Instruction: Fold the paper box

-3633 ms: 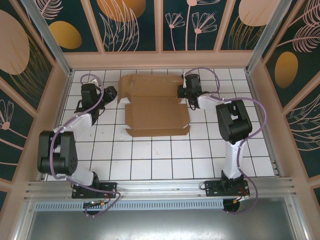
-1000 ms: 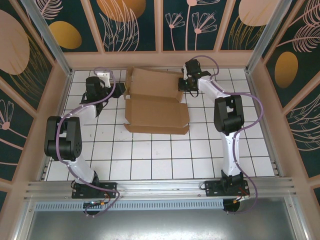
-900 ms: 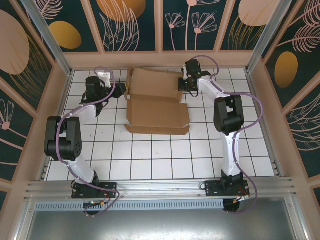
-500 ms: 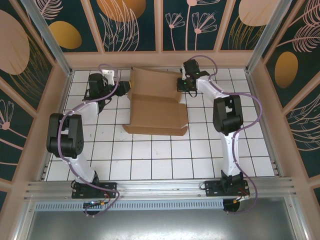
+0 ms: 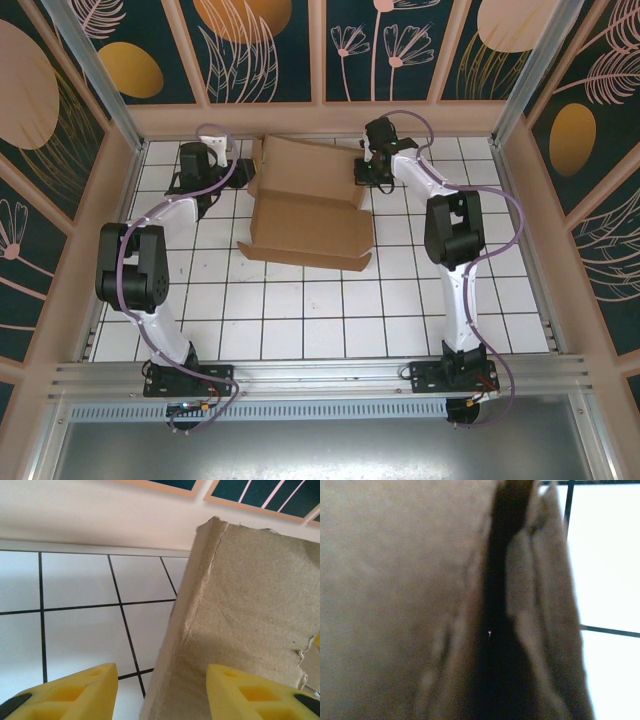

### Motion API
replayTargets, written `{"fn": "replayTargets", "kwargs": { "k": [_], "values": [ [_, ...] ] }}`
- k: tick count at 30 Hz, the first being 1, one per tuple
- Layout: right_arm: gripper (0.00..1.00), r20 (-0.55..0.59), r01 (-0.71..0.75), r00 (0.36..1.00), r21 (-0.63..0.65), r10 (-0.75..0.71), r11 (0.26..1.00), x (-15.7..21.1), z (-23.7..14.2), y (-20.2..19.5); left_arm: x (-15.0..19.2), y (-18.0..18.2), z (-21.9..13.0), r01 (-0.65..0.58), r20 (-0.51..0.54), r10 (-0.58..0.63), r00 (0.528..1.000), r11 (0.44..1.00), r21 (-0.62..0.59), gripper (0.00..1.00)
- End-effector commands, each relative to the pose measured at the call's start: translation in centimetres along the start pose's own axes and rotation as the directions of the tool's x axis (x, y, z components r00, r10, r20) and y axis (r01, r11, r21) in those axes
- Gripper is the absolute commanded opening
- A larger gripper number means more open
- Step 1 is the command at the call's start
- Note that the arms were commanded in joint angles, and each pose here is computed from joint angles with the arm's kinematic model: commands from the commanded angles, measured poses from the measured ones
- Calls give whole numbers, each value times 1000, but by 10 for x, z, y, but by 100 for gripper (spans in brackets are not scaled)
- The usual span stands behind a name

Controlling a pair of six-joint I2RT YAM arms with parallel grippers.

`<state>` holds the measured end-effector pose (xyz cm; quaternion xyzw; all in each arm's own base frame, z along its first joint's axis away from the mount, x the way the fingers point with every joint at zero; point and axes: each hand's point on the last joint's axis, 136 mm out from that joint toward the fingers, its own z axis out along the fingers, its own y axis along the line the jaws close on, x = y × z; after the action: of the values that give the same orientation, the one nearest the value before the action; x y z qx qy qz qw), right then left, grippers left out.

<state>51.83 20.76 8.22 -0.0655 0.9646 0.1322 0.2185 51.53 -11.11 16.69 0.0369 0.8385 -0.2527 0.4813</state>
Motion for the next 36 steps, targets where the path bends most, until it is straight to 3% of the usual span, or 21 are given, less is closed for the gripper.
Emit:
{"fn": "replayTargets", "kwargs": {
  "k": [1,18,28,36],
  "values": [
    [7,-186,-24,982,16,27,1000,44,8,-5,-10,14,2,13,22,-12,1000,999,-34,50],
    [5,-200,-66,978,15,68,998,45,-8,-4,-3,-18,4,55,9,-57,998,985,164,51],
    [4,-163,-27,986,-3,26,1000,39,-16,13,16,-37,22,-33,-60,41,997,989,143,53],
    [3,-103,15,995,-19,-17,1000,35,-38,21,15,-12,25,-84,-56,82,995,996,-33,54]
  ]
}}
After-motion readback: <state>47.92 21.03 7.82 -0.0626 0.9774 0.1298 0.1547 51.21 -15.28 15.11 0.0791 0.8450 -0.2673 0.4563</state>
